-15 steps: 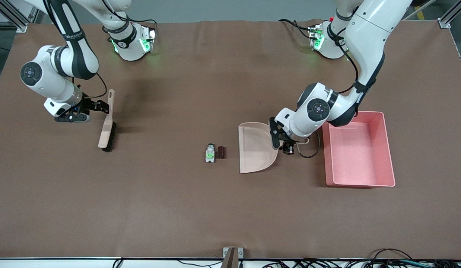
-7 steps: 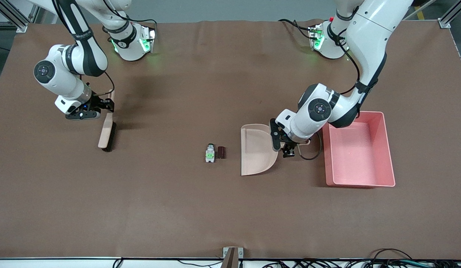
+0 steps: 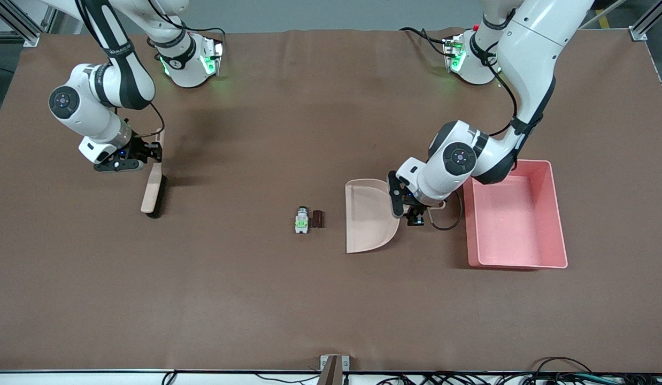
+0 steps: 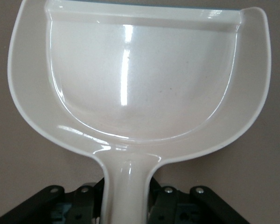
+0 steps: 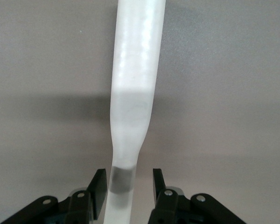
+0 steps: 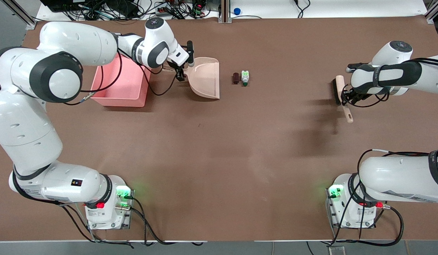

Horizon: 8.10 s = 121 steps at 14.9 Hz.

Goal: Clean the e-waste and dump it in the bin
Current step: 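Lift the brush with the right gripper toward the components, then sweep the components into the dustpan with the right gripper's brush, then carry the dustpan with the left gripper over the pink bin, then tilt the dustpan with the left gripper to dump components into bin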

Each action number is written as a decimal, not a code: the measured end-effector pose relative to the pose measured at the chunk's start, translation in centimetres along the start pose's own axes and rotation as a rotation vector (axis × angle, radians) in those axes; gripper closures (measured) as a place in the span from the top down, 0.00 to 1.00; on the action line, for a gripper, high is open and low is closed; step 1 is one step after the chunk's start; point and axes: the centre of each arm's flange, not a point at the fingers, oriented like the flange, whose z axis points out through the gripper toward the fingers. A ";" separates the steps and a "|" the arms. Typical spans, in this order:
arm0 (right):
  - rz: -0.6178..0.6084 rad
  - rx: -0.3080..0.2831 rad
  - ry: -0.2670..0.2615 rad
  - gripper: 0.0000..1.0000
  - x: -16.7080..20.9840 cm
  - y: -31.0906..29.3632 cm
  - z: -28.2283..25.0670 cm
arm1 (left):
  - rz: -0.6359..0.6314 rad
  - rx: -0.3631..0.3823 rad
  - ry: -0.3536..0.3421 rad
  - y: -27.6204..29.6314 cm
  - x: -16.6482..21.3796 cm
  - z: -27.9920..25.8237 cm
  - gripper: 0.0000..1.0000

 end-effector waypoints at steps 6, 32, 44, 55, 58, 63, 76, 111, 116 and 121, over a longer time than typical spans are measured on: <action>-0.002 -0.002 0.018 0.52 -0.6 -0.2 1.3 | -0.001 -0.006 -0.001 0.1 -0.1 0.4 0.28; 0.174 0.109 -0.035 0.26 5.9 -17.7 -5.7 | 0.013 0.007 0.009 -0.1 1.0 -0.2 0.33; 0.197 0.141 -0.085 0.26 8.7 -32.1 -2.0 | 0.057 0.013 -0.088 -1.1 4.6 0.5 0.33; 0.262 0.143 -0.099 0.26 9.5 -39.8 -0.6 | 0.113 -0.009 -0.160 -0.1 8.6 1.3 0.33; 0.249 0.140 -0.108 0.26 9.3 -42.4 0.5 | 0.127 -0.008 -0.157 0.5 9.7 1.5 0.33; 0.253 0.143 -0.115 0.26 9.5 -46.2 1.6 | 0.124 -0.009 -0.155 0.8 10.5 1.7 0.33; 0.346 0.129 -0.198 0.26 11.5 -53.8 -4.5 | 0.073 -0.005 -0.152 0.5 10.8 1.8 0.33; 0.219 0.022 -0.092 0.26 10.3 0.9 -1.2 | -0.013 -0.001 -0.091 -13.6 -29.4 -23.4 0.33; 0.208 0.024 -0.125 0.26 8.5 0.1 0.9 | -0.010 -0.006 -0.115 -13.3 -32.5 -23.4 0.33; 0.208 0.024 -0.126 0.26 8.4 0.1 1.0 | 0.030 0.000 -0.156 -12.5 -36.9 -26.0 0.33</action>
